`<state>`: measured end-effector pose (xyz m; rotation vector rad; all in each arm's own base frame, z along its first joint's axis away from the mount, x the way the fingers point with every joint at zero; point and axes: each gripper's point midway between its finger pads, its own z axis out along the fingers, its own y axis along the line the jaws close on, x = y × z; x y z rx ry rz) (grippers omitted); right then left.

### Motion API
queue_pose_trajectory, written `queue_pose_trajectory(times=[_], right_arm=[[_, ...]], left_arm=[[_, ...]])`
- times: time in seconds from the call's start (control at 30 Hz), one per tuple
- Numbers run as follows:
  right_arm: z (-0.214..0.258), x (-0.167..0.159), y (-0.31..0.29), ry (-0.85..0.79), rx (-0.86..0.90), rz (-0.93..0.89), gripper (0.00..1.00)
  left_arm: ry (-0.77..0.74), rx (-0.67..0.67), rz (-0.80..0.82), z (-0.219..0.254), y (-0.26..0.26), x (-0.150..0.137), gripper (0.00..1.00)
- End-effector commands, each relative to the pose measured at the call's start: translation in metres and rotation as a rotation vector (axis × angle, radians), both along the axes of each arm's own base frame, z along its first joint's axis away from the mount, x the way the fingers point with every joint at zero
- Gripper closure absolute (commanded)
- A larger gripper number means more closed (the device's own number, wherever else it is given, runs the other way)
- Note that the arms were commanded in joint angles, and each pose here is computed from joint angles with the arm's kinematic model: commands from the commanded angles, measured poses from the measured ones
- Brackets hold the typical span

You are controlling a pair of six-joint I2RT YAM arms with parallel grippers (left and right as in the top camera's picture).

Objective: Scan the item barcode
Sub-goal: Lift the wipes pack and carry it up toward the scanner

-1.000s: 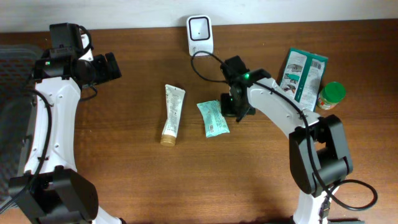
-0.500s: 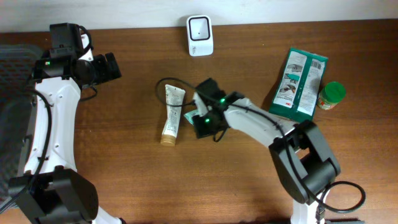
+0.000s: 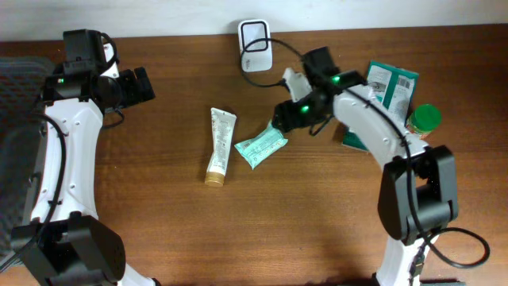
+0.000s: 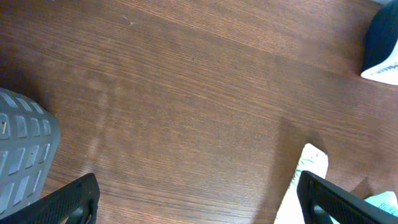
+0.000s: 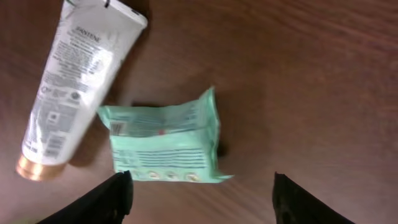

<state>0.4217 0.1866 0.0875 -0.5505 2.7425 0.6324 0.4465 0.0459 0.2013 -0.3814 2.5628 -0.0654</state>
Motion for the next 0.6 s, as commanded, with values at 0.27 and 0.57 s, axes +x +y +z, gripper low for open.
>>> queue_pose_trajectory(times=[0.27, 0.57], right_arm=[[-0.053, 0.011, 0.015, 0.024, 0.221, 0.178, 0.30], [-0.076, -0.018, 0.039, 0.154, 0.266, 0.221, 0.30]], left_arm=[[-0.017, 0.004, -0.002, 0.007, 0.001, 0.000, 0.01], [-0.017, 0.004, -0.002, 0.007, 0.001, 0.000, 0.01]])
